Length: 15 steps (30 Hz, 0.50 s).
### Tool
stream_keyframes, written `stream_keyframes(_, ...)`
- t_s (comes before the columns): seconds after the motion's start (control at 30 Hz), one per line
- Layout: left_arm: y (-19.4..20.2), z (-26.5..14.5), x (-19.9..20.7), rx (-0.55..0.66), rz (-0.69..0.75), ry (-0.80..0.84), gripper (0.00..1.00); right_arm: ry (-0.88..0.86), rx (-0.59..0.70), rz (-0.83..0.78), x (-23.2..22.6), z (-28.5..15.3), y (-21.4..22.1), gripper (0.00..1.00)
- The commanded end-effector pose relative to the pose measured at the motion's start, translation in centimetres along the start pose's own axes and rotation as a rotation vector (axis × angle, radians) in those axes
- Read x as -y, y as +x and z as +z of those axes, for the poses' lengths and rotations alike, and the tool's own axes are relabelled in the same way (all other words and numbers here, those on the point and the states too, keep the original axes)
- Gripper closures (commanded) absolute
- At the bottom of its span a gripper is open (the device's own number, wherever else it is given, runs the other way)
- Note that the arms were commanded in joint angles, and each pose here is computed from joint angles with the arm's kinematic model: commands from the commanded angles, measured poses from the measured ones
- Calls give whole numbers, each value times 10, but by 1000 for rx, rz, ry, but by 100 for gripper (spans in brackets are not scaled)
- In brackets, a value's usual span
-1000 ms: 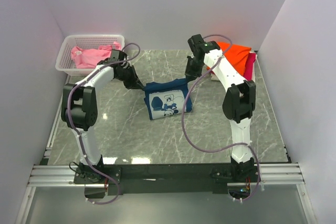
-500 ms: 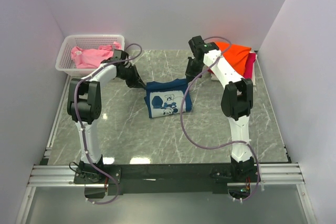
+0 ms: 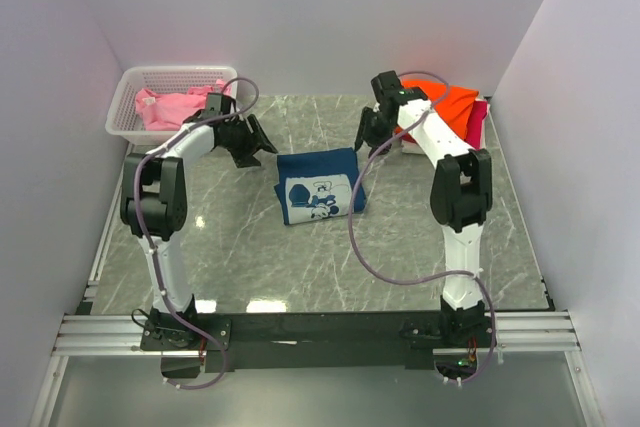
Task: Fold and stack the t-shirts
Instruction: Fold the tshirt
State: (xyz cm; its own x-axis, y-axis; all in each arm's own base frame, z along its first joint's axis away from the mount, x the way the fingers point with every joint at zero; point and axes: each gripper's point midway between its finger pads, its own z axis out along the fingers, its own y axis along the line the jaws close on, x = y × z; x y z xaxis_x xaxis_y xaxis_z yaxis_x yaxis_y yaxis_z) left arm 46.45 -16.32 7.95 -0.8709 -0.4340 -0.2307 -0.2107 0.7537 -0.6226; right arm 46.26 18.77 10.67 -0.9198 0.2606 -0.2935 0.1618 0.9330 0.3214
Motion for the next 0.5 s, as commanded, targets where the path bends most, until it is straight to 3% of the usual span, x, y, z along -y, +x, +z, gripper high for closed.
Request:
stream_keyframes(0.0, -4, -26, 29, 59, 54, 91, 31, -80, 82, -55, -9, -35, -3, 47)
stream_keyframes(0.4, 52, -15, 20, -25, 105, 68, 33, -279, -35, -110, 0, -29, 50, 42)
stream_keyframes(0.47, 55, -11, 16, -28, 102, 47, 34, -278, -59, -111, 5, -24, 55, 37)
